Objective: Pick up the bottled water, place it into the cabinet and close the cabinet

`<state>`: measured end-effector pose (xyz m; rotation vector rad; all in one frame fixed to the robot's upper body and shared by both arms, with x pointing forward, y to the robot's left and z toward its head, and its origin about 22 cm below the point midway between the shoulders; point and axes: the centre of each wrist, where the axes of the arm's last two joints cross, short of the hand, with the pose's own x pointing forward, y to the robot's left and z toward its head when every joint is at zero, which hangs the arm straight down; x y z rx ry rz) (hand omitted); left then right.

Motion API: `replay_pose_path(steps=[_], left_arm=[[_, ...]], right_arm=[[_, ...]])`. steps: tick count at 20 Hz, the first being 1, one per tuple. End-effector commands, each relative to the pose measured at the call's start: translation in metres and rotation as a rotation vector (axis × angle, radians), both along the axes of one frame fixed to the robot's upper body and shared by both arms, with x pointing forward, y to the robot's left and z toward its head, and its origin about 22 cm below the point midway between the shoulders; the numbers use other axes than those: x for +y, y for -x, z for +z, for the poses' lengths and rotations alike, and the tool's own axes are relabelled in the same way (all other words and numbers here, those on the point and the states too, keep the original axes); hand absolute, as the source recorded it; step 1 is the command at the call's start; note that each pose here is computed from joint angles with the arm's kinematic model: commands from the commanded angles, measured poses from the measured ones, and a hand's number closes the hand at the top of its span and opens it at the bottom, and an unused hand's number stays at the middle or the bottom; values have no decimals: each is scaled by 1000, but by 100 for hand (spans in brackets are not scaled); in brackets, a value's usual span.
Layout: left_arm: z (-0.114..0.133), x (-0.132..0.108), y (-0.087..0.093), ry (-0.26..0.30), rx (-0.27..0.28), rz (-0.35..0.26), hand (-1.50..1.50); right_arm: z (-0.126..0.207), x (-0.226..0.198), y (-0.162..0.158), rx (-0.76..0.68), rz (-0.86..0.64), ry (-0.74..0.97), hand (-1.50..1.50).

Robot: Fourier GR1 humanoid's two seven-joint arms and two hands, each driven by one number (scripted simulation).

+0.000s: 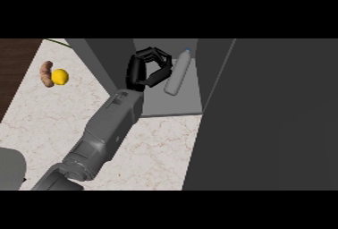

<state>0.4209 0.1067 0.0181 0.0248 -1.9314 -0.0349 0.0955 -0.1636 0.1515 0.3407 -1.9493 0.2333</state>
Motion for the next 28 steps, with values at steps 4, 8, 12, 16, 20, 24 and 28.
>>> replay_pose_path(steps=[4, 8, 12, 16, 20, 24, 28], left_arm=[[-5, 2, 7, 169, 32, -159, 150], [-20, 14, 21, 209, 58, -273, 150], [-19, 14, 38, 273, 68, -307, 150], [-37, 32, 66, 290, 48, -277, 150], [-30, 40, 88, 344, 77, -304, 150], [-21, 35, 128, 369, 77, -328, 150], [-17, 72, 161, 378, 76, -296, 150]], right_arm=[[15, -11, 7, -42, -51, 7, -150], [19, -10, 18, -41, -49, 30, -150], [16, -11, 8, -23, -68, 42, -150], [16, -17, 16, -21, -59, 56, -150], [13, -17, 11, -39, -39, 69, -150], [14, -11, 6, 3, 11, 103, 150], [13, -5, 12, 27, 198, 140, 150]])
